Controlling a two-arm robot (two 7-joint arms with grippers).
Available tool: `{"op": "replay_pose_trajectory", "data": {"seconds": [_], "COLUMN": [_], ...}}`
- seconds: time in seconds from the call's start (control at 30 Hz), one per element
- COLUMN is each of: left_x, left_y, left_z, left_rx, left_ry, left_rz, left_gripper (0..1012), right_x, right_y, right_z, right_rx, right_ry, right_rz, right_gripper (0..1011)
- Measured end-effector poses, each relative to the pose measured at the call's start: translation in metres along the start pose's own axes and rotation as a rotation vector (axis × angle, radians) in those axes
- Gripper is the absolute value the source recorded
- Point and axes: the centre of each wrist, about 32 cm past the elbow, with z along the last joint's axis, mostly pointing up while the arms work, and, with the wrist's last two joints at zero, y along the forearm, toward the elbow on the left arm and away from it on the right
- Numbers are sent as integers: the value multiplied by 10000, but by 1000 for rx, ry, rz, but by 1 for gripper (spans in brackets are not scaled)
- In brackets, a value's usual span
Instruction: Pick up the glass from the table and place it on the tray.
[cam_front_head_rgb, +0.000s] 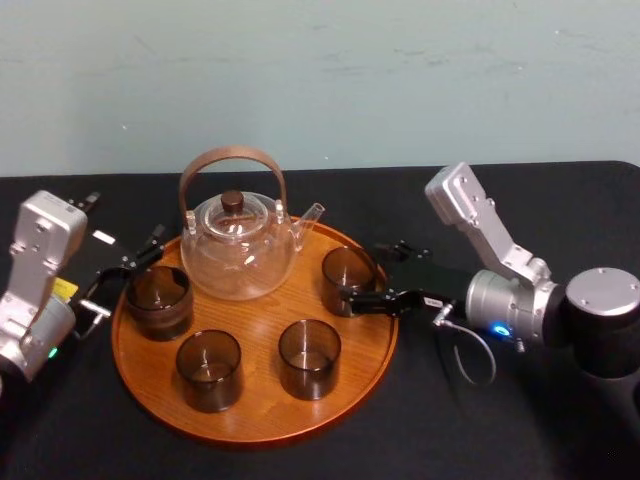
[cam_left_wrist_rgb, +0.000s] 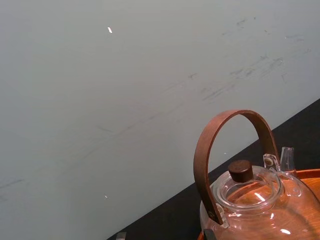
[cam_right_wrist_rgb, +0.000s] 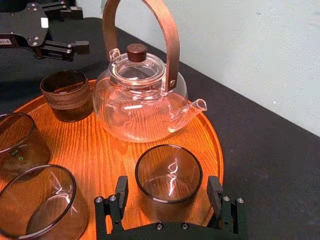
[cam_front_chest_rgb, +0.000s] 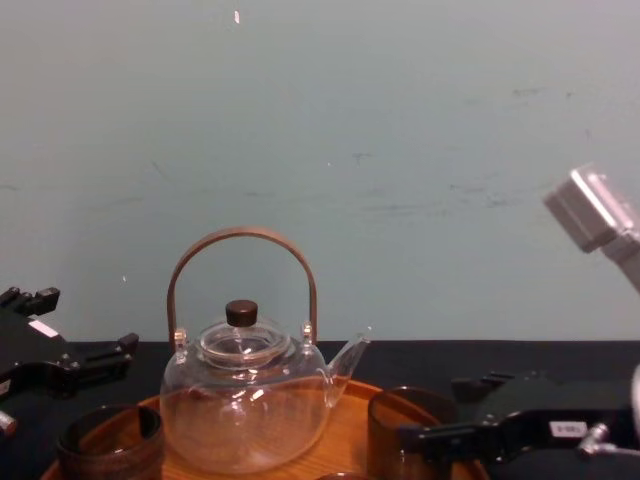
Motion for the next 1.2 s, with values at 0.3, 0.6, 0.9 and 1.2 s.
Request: {"op": "replay_pose_trajectory", "data": {"seconds": [0.3, 0.6, 0.9, 1.2], "left_x": [0, 0, 0, 0], "left_y": [0, 0, 0, 0], "left_z": [0, 0, 0, 0], "left_rx": [0, 0, 0, 0], "left_ry": [0, 0, 0, 0], "left_rz": [0, 0, 0, 0], "left_gripper": [1001, 1001, 1001, 1001], "right_x": [-12, -16, -2, 60], "right_y": [-242, -533, -787, -914], "right_z": [-43, -107, -175, -232], "right_rx": [17, 37, 55, 77], "right_ry": [4, 10, 13, 28], "right_rz": [-17, -44, -90, -200], "right_gripper": [1002, 1002, 1002, 1002]}}
